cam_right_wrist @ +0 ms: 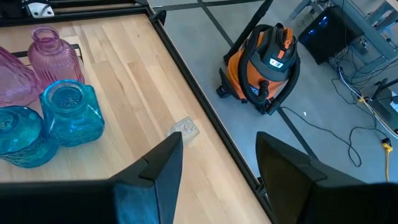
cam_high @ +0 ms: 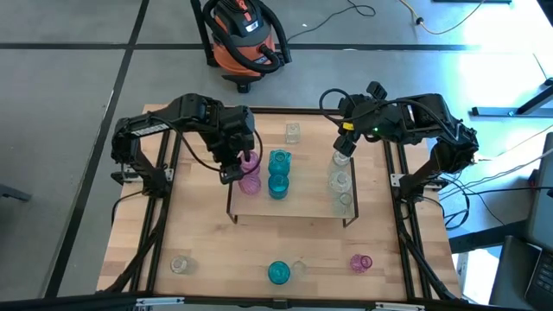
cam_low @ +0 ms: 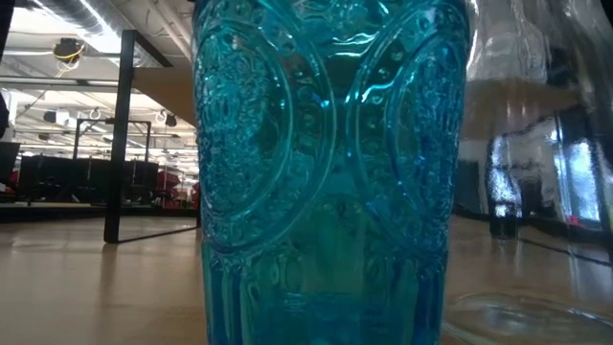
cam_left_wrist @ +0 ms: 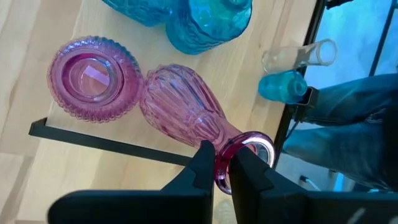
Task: Sort vases onto shelf
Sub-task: Put the violet vase on the shelf aligned with the other violet vase
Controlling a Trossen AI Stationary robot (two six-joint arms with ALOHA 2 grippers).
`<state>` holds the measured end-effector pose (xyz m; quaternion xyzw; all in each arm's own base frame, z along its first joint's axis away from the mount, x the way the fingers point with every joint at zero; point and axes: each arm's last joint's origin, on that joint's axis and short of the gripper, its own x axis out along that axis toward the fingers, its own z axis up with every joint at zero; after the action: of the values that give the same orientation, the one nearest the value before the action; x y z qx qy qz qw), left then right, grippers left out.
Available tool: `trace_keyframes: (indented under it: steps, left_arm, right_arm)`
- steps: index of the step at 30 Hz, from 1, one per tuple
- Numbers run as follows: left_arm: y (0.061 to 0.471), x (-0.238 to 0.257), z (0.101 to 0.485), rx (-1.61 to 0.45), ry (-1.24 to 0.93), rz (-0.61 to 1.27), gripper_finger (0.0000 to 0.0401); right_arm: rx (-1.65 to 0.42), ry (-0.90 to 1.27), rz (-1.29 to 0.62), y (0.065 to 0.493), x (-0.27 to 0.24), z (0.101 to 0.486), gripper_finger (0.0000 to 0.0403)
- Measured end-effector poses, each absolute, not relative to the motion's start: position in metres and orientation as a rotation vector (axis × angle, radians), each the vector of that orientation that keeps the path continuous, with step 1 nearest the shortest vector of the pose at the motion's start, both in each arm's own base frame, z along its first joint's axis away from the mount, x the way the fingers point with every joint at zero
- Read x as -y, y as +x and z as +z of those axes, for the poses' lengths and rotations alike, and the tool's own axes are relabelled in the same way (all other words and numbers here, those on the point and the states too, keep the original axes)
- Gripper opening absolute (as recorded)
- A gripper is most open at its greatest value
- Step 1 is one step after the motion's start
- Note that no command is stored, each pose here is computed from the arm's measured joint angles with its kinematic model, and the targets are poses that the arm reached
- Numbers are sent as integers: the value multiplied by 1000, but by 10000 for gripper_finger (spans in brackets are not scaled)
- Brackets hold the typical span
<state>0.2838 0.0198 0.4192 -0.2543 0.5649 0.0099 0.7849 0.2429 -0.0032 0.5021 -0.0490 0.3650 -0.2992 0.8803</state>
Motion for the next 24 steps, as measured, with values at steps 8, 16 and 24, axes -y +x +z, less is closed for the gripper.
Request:
trace_keyframes:
  steps: [8,16,24]
  left_arm:
    - [285,-19,418,-1224,-574,11,18]
    - [288,-19,416,-1233,-567,9,28]
    - [288,-19,416,-1232,-565,9,32]
  right_arm:
    - [-759,-102,-624,243,3,502,186]
    - [-758,-97,-626,243,3,502,186]
    - [-753,-81,-630,243,3,502,186]
